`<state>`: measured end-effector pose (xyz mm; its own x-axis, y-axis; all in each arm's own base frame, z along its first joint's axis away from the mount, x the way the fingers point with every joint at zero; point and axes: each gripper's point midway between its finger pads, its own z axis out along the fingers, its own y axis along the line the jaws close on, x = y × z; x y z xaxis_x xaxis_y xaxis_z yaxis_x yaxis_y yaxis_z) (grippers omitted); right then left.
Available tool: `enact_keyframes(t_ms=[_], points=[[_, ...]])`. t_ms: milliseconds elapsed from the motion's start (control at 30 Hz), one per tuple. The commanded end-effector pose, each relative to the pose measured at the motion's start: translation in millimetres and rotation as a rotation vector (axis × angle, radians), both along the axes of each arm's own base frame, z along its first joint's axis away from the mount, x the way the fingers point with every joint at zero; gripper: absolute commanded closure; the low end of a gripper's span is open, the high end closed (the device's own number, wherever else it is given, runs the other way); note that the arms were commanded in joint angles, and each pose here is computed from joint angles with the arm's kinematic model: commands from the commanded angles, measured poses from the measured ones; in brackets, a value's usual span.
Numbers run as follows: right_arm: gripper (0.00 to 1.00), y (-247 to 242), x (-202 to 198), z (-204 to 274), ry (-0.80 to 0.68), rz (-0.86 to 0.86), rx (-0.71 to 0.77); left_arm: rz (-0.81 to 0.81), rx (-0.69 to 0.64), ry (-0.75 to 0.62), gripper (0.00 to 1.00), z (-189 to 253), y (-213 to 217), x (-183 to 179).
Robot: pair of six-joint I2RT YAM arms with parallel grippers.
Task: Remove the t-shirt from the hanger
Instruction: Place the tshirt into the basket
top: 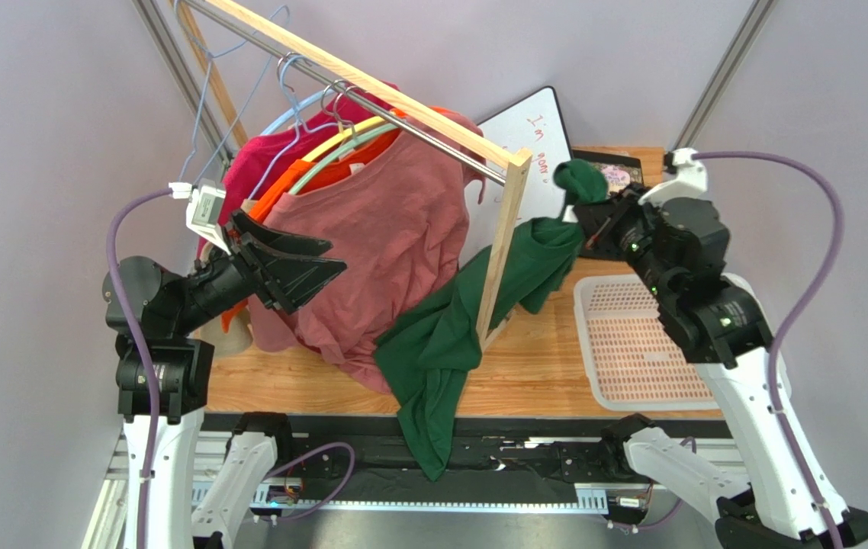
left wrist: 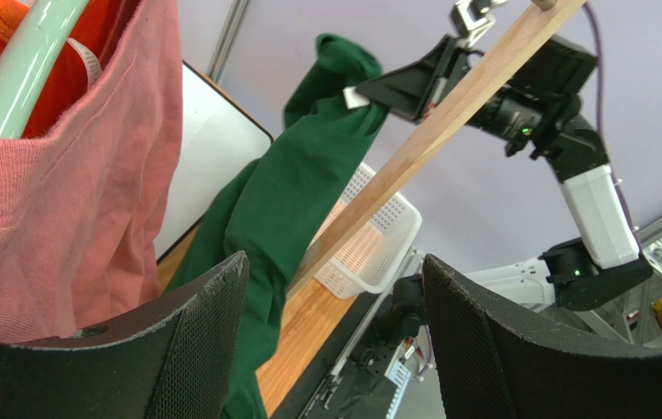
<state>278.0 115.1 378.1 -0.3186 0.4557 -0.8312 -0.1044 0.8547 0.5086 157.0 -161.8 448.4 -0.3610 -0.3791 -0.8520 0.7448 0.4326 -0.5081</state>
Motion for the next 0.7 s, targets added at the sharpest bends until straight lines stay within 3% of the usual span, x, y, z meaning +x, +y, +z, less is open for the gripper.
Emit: enact_keyframes(t_ms=[0, 200, 433, 567, 667], points=[[1.00, -57.3, -16.4, 87.3, -0.206, -0.218, -0.072, -0.001, 0.004, -0.047, 0.23, 3.7, -2.0, 3.0], [1.00, -111.5, -32.2, 165.8, -0.333, -0.472, -0.123, -0.019, 0.017, -0.041, 0.23, -1.4, -4.1, 1.3], [1.00, -150.9, -69.6, 274.6, -0.540, -0.636, -0.113, -0.009, 0.046, -0.037, 0.23, -10.7, -2.6, -2.2], [1.00, -175.1, -72.2, 297.8, -0.553, -0.783, -0.238, -0.011, 0.045, -0.024, 0.23, -14.9, -2.8, -1.6], [1.00, -190.1, -79.8, 311.3, -0.583, -0.889, -0.245, -0.011, 0.047, -0.018, 0.23, -15.8, -2.8, -0.4]])
